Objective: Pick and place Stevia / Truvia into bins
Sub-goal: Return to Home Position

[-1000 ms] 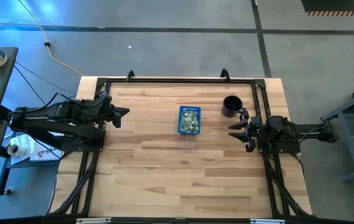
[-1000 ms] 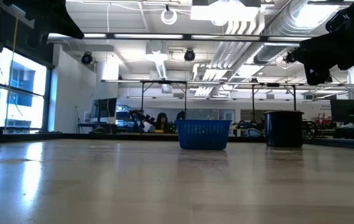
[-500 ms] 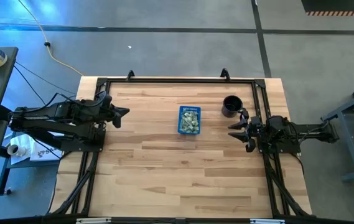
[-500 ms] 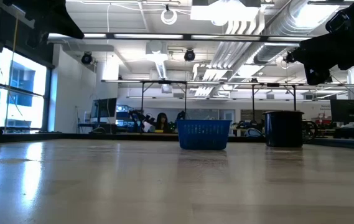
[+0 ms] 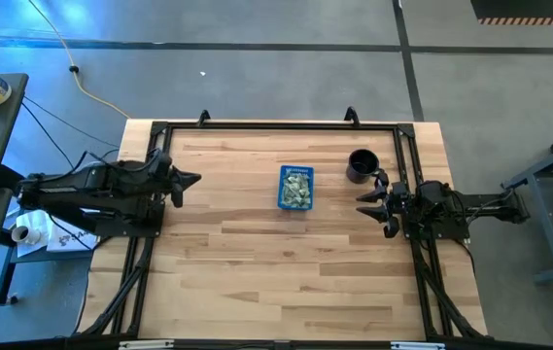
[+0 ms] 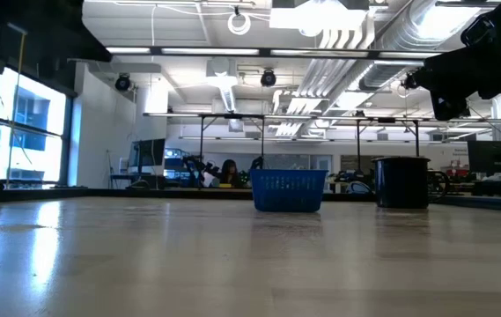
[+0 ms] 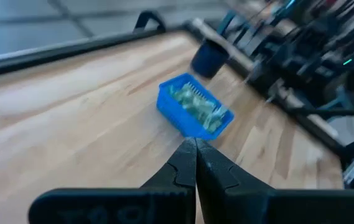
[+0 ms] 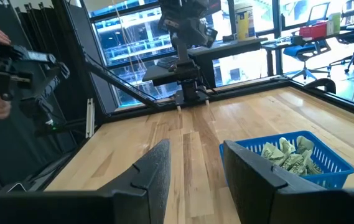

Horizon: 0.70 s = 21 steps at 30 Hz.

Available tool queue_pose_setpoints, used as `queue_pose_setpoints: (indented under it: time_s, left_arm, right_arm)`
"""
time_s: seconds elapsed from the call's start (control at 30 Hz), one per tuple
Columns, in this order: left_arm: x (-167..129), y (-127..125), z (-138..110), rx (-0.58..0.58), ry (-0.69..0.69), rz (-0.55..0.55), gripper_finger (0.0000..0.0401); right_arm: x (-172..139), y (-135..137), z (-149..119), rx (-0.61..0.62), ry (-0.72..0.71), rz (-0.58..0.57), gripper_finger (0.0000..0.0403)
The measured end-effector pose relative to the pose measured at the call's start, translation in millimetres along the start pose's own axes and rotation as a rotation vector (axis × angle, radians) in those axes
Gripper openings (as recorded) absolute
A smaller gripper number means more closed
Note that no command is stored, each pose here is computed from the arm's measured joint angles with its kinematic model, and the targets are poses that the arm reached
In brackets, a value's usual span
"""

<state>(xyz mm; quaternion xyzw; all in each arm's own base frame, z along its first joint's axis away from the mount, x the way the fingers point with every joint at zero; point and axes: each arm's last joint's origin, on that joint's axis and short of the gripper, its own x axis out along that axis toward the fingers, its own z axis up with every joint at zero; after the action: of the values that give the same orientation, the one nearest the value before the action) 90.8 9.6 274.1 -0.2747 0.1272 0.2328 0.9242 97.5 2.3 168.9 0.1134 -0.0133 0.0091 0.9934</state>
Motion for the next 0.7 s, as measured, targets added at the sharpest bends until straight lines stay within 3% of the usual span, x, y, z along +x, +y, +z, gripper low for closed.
queue_pose_setpoints:
  time_s: [0.17, 0.27, 0.47, 0.7]
  left_arm:
    - [4, 20, -28, 0.002, -0.116, -0.081, 0.004]
    - [9, 32, -47, 0.06, -0.122, -0.079, 0.004]
    - [20, 42, -67, 0.246, -0.218, -0.101, 0.004]
    - [36, 45, -81, 0.585, -0.283, -0.07, 0.004]
  right_arm:
    - [0, 0, 0, 0.0, 0.0, 0.0, 0.0138]
    - [0, 0, 0, 0.0, 0.0, 0.0, 0.0138]
    - [0, 0, 0, 0.0, 0.0, 0.0, 0.0138]
    - [0, 0, 0, 0.0, 0.004, 0.002, 0.0138]
